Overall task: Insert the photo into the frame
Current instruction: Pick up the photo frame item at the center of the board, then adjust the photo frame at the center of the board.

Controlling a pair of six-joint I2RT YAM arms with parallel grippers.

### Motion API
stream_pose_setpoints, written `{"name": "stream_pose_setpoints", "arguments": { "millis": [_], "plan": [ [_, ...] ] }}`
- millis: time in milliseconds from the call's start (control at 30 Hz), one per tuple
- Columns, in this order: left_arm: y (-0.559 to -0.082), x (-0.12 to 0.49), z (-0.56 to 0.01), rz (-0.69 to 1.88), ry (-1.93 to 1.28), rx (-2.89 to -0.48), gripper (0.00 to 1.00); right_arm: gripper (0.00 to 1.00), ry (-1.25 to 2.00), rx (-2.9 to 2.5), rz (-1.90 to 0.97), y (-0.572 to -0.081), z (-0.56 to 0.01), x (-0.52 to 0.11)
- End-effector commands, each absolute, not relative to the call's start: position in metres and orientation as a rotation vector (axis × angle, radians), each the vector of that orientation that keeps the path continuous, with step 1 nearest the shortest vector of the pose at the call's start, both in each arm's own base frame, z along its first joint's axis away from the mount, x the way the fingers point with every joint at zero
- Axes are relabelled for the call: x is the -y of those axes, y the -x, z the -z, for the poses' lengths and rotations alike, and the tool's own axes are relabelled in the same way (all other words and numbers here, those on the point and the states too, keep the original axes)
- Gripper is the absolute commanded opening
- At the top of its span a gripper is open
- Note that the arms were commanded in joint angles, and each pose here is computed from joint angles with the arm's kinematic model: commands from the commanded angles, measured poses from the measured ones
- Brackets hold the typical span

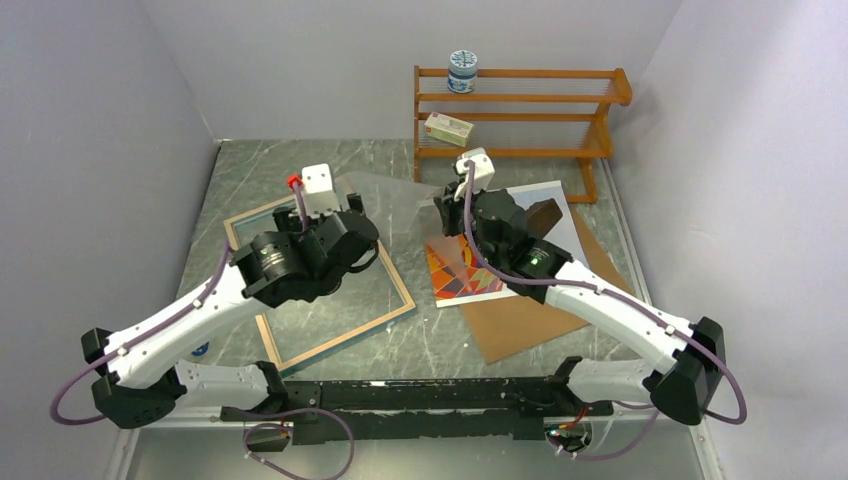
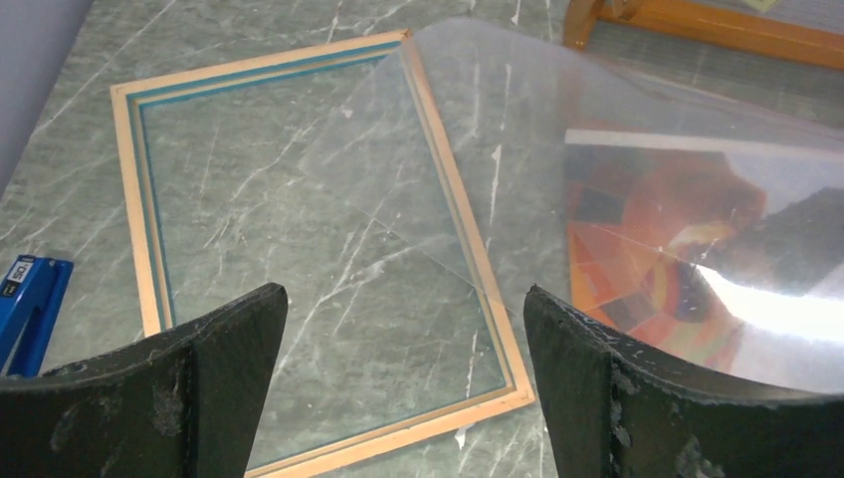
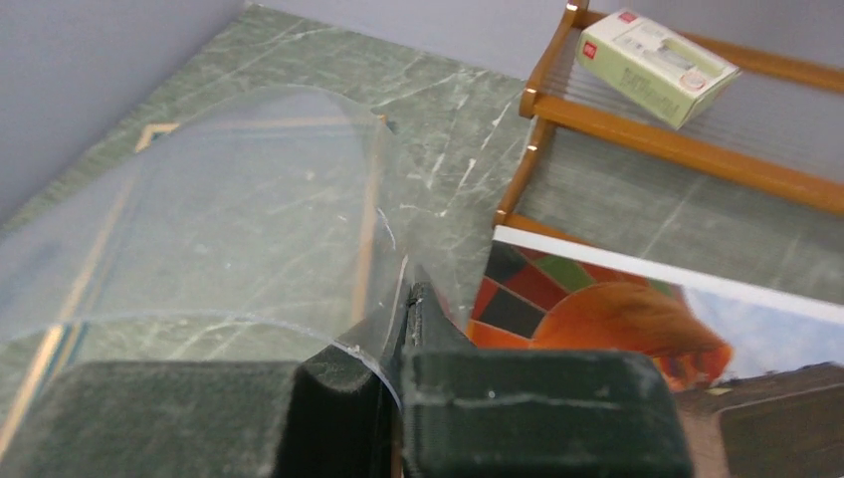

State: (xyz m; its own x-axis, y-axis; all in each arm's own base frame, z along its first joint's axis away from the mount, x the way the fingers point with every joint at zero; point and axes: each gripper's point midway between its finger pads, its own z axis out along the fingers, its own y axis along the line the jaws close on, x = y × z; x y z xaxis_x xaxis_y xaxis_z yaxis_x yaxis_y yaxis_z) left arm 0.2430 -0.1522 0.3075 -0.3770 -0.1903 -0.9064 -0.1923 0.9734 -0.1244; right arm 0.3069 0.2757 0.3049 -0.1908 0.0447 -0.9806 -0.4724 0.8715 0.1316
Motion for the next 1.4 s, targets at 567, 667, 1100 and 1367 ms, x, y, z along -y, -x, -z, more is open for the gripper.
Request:
{"name": "stream_pose_setpoints", "arguments": {
  "millis": [567,667,1100,1367],
  "plan": [
    [-0.187,0.091,-0.448,0.461,0.244,-1.742,0.94,0.0,0.528,-1.393,-0.491,-0.283,-0.387,-0.268],
    [-0.191,0.099,-0.436,0.445,0.223,-1.759,0.94,0.0,0.517,-1.391,-0.529,-0.281,-0.396,-0.271],
    [-0.242,0.214,-0.276,0.254,0.105,-2.145,0.94,0.0,0.408,-1.639,-0.732,-0.316,-0.433,-0.262],
    [-0.288,0.219,-0.184,0.338,0.238,-2.442,0.94,0.0,0.292,-1.821,-0.767,-0.328,-0.413,-0.213]
  ]
}}
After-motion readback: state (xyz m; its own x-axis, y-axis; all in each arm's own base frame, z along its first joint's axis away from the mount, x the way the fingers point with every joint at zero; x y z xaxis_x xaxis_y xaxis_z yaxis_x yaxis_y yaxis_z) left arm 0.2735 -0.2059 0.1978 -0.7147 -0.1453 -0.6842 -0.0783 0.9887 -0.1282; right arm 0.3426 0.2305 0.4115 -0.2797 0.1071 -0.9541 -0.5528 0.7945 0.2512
